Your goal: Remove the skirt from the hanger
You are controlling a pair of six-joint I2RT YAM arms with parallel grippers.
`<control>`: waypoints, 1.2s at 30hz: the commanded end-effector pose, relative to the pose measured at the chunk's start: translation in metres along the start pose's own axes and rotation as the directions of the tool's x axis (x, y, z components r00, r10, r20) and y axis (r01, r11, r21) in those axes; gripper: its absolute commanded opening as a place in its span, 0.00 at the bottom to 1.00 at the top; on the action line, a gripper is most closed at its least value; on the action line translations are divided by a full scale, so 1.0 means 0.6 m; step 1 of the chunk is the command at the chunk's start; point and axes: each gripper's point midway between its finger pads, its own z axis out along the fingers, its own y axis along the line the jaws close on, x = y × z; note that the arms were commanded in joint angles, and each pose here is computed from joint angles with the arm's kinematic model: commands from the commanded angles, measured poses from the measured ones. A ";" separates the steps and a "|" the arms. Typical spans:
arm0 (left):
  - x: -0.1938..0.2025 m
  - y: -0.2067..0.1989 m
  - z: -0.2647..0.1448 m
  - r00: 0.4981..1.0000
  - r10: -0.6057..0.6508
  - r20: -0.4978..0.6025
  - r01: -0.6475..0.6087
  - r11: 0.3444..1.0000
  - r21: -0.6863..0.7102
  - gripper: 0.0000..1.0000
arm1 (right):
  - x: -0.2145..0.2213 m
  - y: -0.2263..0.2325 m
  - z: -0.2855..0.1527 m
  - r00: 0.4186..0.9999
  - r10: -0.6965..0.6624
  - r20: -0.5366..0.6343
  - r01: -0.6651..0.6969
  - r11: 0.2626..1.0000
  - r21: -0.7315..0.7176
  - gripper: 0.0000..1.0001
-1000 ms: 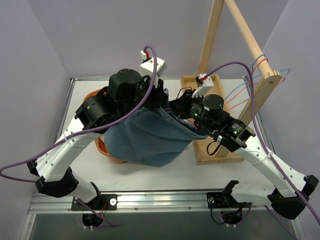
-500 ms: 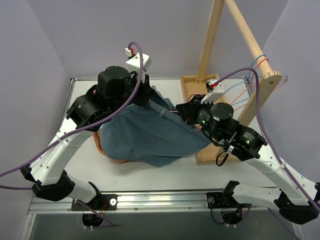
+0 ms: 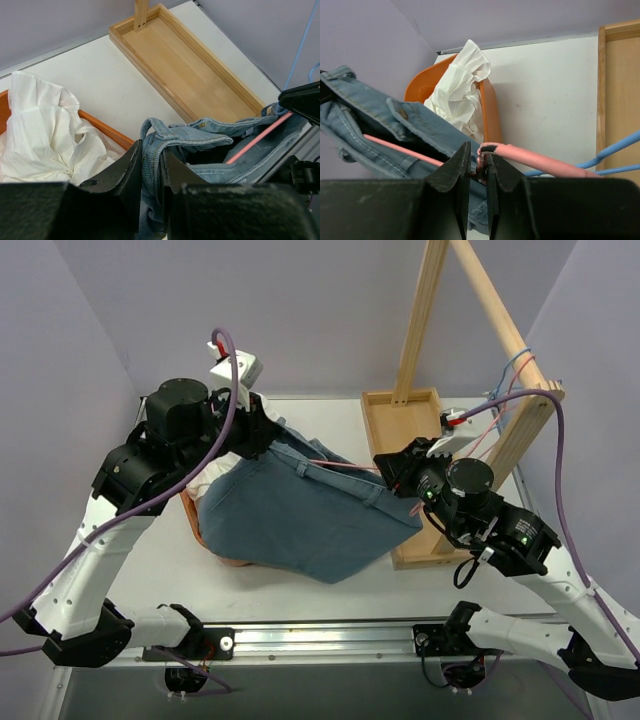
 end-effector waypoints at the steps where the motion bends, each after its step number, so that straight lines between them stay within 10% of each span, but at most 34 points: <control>1: -0.099 0.025 -0.094 0.966 0.004 0.257 0.008 0.999 -0.047 0.02 | 0.000 -0.080 -0.015 0.995 -0.098 -0.014 0.099 0.972 0.214 0.00; 31: -0.051 0.090 -0.074 0.991 0.016 0.133 0.006 0.986 -0.165 0.02 | -0.019 -0.095 -0.035 0.995 -0.094 0.017 0.087 0.968 0.237 0.00; 36: -0.019 0.085 -0.039 0.997 -0.014 0.078 0.022 0.995 -0.102 0.02 | -0.052 -0.022 -0.028 0.995 0.032 0.094 -0.036 0.999 0.041 0.00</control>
